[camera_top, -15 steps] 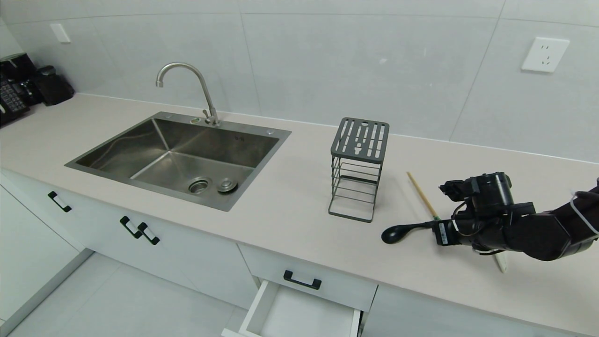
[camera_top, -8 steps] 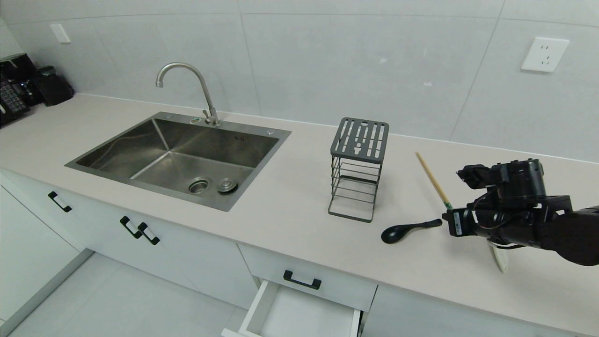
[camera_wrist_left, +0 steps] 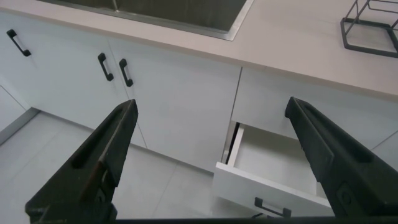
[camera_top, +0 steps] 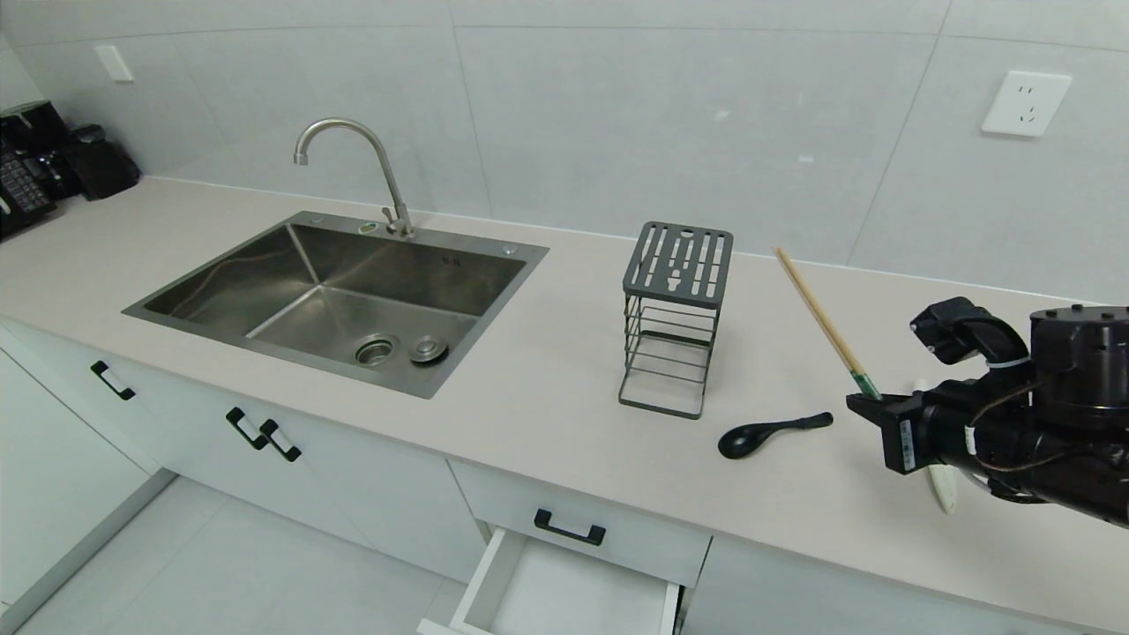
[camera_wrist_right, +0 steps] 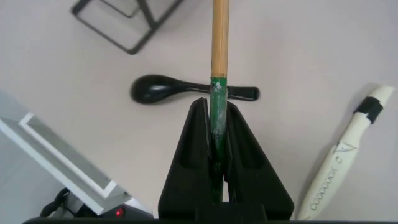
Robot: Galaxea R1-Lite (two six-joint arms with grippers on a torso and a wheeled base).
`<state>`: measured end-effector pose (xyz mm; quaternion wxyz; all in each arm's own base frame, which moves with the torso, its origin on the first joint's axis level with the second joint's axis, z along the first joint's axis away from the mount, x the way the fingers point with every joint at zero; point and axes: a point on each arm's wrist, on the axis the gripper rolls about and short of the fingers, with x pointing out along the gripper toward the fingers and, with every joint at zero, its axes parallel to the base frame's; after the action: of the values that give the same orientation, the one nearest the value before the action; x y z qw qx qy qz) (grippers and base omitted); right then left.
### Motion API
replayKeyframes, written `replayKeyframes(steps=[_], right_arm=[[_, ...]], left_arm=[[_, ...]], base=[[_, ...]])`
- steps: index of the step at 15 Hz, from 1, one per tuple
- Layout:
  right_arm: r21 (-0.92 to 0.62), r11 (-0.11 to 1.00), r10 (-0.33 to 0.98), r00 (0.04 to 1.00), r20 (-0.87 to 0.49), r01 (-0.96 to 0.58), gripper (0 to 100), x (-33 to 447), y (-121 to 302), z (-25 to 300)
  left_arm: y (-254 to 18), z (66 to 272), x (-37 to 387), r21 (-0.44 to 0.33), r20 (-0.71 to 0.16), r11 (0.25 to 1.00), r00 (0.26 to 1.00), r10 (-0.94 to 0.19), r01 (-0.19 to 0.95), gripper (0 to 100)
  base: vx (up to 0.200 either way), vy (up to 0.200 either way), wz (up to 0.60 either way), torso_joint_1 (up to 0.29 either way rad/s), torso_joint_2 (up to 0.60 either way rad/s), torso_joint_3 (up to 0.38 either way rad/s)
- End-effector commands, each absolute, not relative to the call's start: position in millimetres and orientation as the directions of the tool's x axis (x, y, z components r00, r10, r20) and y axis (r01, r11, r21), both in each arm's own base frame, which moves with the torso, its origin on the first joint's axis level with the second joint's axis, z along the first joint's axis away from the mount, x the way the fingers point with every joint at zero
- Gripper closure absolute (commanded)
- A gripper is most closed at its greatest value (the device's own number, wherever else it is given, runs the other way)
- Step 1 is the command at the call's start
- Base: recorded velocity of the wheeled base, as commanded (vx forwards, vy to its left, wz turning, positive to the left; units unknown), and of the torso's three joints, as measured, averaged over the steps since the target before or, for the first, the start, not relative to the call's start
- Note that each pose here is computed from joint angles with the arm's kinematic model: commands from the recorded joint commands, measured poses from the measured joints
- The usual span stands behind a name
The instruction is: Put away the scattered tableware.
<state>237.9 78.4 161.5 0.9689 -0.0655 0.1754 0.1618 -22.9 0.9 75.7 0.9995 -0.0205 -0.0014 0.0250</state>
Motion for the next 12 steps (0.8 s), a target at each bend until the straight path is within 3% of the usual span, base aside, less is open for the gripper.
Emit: replayKeyframes(steps=[1, 5, 12], right_arm=[[-0.073, 0.921, 0.347, 0.890, -0.295, -0.383, 100, 218.6, 84.1, 178.6], [-0.145, 0.879, 0.411, 0.875, -0.258, -0.455, 100, 198.9, 92.3, 193.0], [-0.239, 0.678, 0.610, 0.714, -0.344, -0.695, 100, 161.4, 150.4, 195.8]], left_arm=[[0.9, 75.6, -22.8, -0.041, 0.002, 0.998, 0.999, 0.051, -0.050, 0], [0.9, 75.6, -22.8, -0.041, 0.002, 0.998, 0.999, 0.051, -0.050, 0], [0.9, 75.6, -22.8, -0.041, 0.002, 0.998, 0.999, 0.051, -0.050, 0]], base=[[0.000, 0.000, 0.00, 0.000, 0.00, 0.000], [0.000, 0.000, 0.00, 0.000, 0.00, 0.000], [0.000, 0.000, 0.00, 0.000, 0.00, 0.000]])
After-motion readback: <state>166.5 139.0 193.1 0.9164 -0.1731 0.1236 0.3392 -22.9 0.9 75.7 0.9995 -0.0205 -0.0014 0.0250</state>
